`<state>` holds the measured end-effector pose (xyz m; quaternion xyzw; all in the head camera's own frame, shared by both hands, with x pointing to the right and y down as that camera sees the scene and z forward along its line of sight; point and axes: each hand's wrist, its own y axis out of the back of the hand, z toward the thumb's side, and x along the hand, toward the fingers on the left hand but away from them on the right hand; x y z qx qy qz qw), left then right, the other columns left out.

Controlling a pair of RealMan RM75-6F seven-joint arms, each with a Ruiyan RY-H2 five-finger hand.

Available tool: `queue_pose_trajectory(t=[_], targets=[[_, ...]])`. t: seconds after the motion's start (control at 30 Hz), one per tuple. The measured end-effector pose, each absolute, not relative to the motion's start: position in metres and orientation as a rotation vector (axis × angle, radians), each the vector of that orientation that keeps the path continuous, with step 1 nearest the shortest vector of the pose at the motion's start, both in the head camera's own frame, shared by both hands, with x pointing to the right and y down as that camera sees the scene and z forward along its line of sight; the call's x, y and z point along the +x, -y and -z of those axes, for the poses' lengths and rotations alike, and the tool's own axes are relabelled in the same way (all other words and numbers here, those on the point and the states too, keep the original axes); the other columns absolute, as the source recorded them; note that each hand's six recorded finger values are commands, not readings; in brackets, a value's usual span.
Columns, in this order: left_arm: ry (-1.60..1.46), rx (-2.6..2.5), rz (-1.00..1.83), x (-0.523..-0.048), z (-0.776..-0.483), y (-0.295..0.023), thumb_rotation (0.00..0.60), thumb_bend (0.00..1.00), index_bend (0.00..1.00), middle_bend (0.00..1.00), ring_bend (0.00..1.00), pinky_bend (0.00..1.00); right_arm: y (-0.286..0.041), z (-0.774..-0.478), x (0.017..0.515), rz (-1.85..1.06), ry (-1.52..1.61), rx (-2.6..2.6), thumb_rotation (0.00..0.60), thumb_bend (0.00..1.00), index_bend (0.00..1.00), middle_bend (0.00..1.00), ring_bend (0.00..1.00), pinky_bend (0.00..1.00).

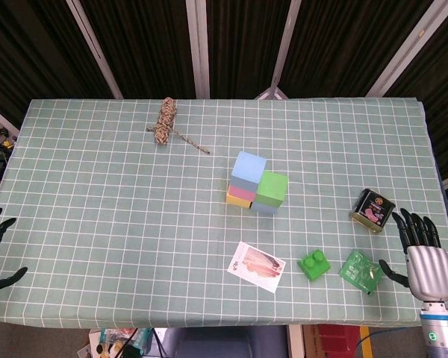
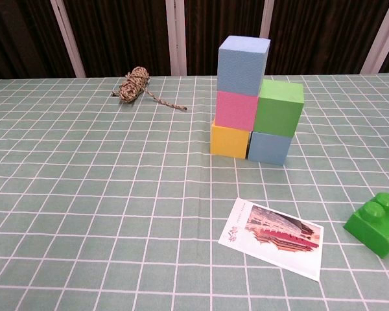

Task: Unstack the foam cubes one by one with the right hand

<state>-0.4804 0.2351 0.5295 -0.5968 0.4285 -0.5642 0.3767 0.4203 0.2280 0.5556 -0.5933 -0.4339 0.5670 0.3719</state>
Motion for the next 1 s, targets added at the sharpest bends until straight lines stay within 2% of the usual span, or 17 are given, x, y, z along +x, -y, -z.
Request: queue_pose_trajectory(t=[0.5,0.63,1.0], targets=[[-1.148,-1.508,1.428,-0.488,-0.520,-0.236,0.600,0.17,0.16,0.00,0.00,0.00,-0.228,-0.558,0.417,-1.408,1.192,-1.592,0.600,0.24,0.05,0.06,0.04,0.00],[-1.141,-1.508,1.432,-0.486,-0.522,-0.236,0.600,0.17,0.16,0.00,0.00,0.00,-0.227,-0.562,0.412,-1.385,1.236,-1.651,0.600,0.21,0.05,0.06,0.04,0.00],[-1.133,-1.483,1.451,-0.480,-0.520,-0.244,0.600,0.17,0.16,0.00,0.00,0.00,-0.214,-0.576,0.395,-1.244,1.557,-1.908,0.600,0.19,0.05,0.06,0.04,0.00]])
